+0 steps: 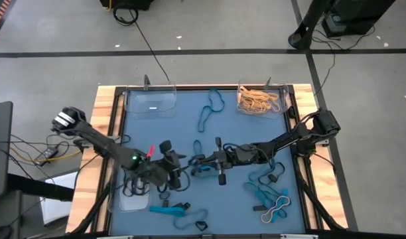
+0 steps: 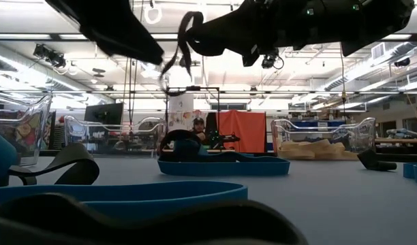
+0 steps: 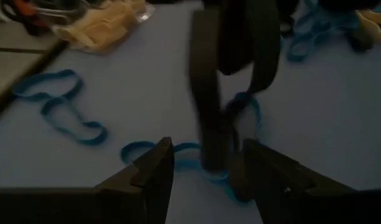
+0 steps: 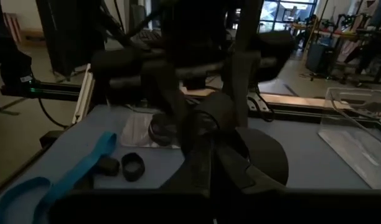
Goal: Sort rubber bands into baskets
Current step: Put the big black rubber band into the bottom left transparent bin
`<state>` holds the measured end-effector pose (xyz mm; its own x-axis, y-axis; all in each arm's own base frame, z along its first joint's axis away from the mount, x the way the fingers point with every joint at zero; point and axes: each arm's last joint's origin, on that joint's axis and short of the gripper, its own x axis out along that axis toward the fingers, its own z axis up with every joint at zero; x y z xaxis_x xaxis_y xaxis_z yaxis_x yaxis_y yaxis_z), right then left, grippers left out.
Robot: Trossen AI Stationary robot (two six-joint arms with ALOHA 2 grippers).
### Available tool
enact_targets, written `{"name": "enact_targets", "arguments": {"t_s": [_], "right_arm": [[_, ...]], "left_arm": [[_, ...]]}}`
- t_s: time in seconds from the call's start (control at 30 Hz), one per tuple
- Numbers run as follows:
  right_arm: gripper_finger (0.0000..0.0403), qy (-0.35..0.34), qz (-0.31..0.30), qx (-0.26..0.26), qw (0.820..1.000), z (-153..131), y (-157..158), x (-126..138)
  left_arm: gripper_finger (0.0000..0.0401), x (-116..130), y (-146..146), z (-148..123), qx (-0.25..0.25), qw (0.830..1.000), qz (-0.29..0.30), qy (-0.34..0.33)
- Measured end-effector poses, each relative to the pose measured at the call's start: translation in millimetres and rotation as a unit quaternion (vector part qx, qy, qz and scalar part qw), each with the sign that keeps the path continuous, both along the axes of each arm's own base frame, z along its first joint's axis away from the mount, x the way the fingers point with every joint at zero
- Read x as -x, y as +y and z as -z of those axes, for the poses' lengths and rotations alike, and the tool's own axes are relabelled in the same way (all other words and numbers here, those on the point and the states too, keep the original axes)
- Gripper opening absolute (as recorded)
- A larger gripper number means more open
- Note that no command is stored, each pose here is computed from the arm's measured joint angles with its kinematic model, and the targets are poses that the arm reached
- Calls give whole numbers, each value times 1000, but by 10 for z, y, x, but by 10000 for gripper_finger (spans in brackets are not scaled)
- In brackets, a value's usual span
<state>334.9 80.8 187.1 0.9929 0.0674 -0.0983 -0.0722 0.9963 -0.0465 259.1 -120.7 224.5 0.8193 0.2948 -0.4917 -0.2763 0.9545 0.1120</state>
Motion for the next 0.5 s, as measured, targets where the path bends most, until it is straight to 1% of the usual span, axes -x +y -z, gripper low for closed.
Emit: {"name": "enact_targets", "arguments": {"t_s": [0.17,0.4,0.5], "right_arm": [[10,0,0,1,1000,1,0,0],[11,0,2,1,1000,1,-1,0],[11,-3,2,0,1000,-4,-1,-1]], "left_arm": [[194,-140,18,80,3,1000,25,0],[193,-230,81,165,2,1000,12,4],[174,-249,91,198,-5,1000,13,11]]}}
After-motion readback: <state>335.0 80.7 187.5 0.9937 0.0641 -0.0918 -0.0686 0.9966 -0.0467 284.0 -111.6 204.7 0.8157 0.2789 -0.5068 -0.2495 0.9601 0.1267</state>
